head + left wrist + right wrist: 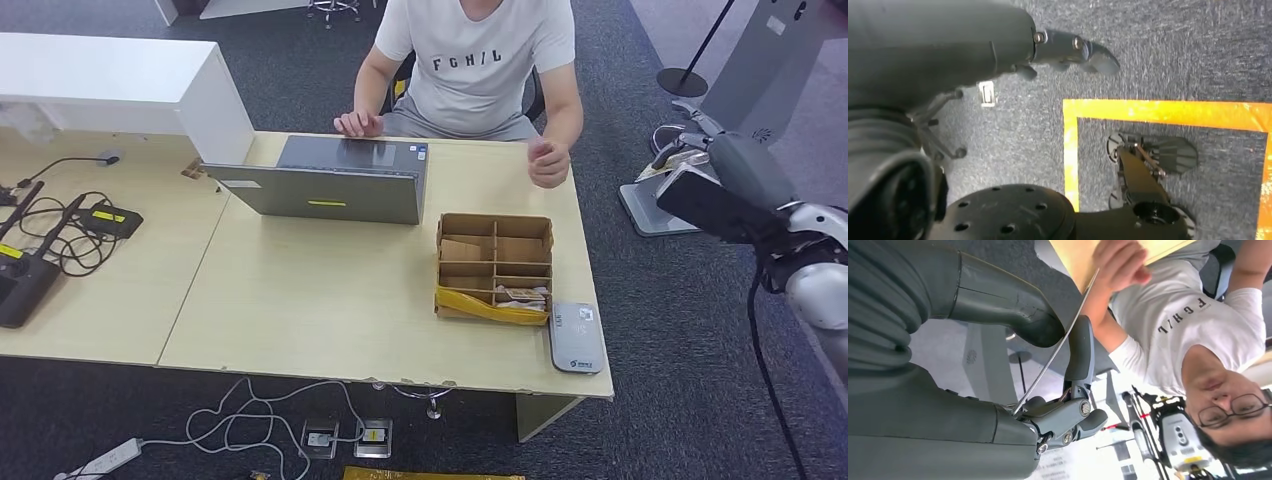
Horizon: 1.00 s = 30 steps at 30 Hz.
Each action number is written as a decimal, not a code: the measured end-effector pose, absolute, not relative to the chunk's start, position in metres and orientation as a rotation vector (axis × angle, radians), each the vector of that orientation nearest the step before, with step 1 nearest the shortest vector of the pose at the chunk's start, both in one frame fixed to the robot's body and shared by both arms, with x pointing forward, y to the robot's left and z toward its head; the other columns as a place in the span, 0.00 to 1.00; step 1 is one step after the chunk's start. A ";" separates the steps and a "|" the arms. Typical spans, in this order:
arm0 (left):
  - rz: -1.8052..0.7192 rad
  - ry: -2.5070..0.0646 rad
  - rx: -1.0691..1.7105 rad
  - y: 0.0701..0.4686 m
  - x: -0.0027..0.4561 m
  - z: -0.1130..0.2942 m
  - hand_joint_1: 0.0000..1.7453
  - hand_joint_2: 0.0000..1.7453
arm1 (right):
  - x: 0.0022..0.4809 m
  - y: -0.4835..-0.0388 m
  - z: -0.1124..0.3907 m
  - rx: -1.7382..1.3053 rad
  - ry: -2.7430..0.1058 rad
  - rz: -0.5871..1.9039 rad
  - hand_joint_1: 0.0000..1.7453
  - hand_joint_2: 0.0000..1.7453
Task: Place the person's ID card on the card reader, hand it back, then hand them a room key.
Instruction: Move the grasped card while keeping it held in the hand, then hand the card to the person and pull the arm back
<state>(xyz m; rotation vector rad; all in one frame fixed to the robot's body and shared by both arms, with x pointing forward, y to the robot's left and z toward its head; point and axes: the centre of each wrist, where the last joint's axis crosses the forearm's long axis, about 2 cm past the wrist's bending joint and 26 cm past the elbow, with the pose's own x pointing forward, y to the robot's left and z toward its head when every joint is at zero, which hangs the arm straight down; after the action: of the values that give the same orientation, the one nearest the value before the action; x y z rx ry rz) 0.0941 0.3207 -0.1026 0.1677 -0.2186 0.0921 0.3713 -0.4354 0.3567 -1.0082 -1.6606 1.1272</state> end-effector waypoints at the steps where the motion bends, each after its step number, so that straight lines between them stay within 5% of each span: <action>1: 0.089 -0.220 0.164 0.322 0.094 -0.102 0.00 0.00 | 0.372 -0.433 0.353 -1.014 -1.663 1.139 1.00 1.00; 27: 0.030 -0.231 0.159 0.331 0.095 -0.102 0.00 0.00 | 0.410 -0.383 0.281 -1.021 -1.679 1.157 0.98 1.00; 30: 0.029 -0.230 0.159 0.332 0.095 -0.102 0.00 0.00 | 0.414 -0.382 0.273 -1.020 -1.655 1.166 0.26 1.00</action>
<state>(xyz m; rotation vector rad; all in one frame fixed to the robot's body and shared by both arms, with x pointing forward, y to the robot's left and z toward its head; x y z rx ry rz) 0.0953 0.3316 -0.1017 0.1594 -0.2297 0.0291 0.4136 -0.3819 0.2733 -1.0201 -1.6545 1.1663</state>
